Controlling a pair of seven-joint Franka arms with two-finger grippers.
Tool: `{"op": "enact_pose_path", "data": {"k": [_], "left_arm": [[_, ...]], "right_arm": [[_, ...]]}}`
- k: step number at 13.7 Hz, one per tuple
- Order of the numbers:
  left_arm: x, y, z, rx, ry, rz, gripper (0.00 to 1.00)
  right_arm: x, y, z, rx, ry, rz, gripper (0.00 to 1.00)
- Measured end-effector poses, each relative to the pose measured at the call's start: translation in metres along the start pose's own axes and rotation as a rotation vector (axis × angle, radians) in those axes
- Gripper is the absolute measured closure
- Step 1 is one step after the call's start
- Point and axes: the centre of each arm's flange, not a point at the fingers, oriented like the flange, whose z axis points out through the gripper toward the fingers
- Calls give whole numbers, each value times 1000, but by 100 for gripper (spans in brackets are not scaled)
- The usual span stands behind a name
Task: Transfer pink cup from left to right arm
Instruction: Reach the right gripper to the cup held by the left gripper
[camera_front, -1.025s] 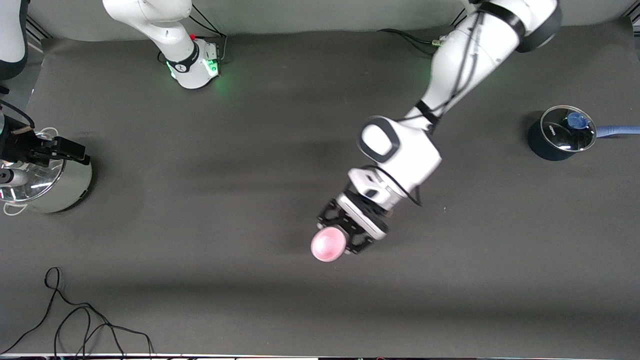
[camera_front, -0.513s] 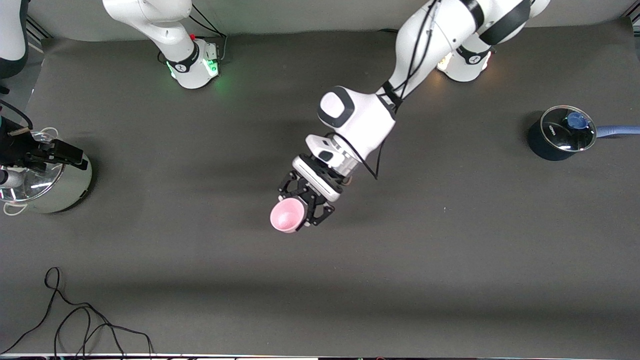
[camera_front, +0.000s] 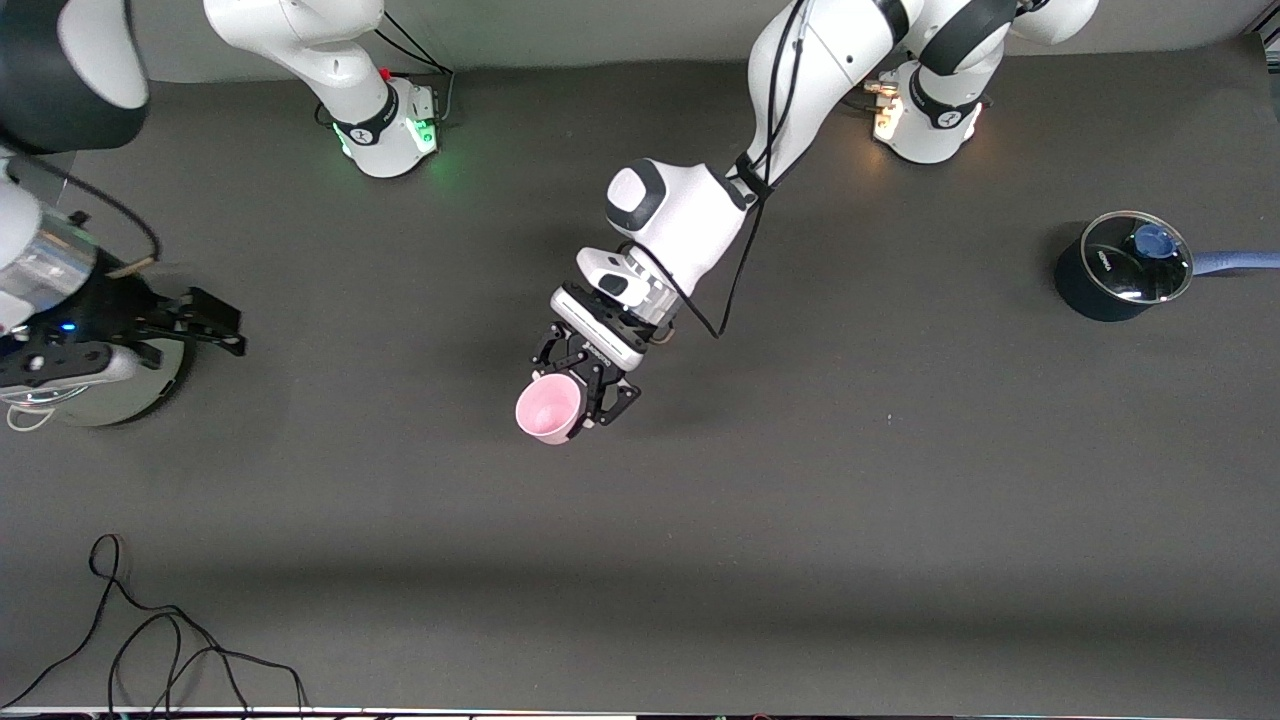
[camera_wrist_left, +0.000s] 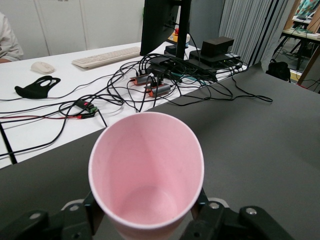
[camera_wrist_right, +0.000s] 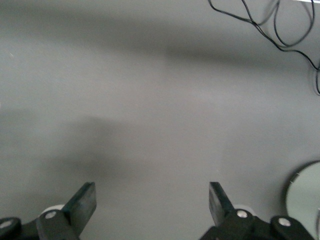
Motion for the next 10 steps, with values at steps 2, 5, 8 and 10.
{"op": "enact_pose_path", "data": {"k": [2, 5, 8, 10], "left_arm": [[0, -3, 3, 8, 4, -2, 30], [-2, -6, 5, 13, 3, -3, 30], [-5, -7, 7, 14, -1, -3, 30], [-7, -7, 8, 15, -4, -3, 30]], "right_arm": [[12, -43, 1, 6, 20, -16, 0], [32, -114, 16, 13, 28, -11, 0], [47, -179, 41, 18, 23, 67, 0], [51, -210, 49, 26, 36, 124, 0]]}}
